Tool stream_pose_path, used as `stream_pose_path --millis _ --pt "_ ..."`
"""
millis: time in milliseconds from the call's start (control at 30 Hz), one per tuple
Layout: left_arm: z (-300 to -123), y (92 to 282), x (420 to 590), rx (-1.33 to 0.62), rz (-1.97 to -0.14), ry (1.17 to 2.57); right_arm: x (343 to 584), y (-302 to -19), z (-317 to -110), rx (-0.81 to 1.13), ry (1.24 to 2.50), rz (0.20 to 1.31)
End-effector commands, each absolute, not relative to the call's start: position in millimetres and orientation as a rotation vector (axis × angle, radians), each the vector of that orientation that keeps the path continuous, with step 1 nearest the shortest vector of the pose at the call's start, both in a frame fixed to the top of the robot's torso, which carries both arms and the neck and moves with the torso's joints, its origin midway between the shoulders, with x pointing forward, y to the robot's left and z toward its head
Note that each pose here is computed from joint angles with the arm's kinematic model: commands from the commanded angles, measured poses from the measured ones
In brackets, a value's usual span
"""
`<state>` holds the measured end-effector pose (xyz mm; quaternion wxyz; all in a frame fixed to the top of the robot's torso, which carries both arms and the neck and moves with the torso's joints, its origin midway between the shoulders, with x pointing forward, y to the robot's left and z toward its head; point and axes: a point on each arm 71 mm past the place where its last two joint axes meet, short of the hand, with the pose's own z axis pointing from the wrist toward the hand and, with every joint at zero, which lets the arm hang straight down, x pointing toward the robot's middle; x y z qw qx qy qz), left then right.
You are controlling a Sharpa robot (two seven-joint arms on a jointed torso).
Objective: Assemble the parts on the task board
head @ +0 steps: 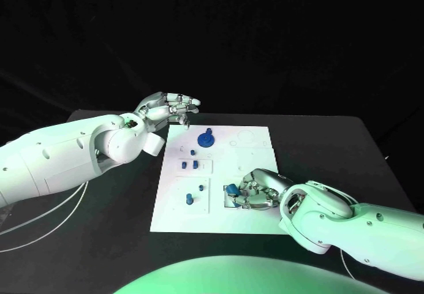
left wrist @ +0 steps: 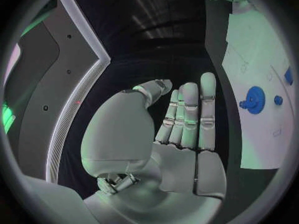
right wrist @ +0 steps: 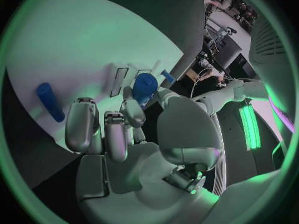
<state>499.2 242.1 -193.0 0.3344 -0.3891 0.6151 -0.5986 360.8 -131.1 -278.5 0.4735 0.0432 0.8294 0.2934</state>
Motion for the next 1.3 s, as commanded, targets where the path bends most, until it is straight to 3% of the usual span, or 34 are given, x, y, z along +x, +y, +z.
stream_pose_path --millis 33,467,1300 --pt "-192.1 239.0 498.4 -1.003 -1.583 1.614 361.3 -129.7 -281.3 0.069 2.056 0.695" --pt "-192.3 239.5 498.5 -1.005 -1.581 1.616 367.4 -129.4 -283.9 0.039 2.033 0.66" --pt "-192.6 241.6 498.2 -1.003 -1.57 1.622 355.4 -132.6 -271.9 0.031 1.986 0.716"
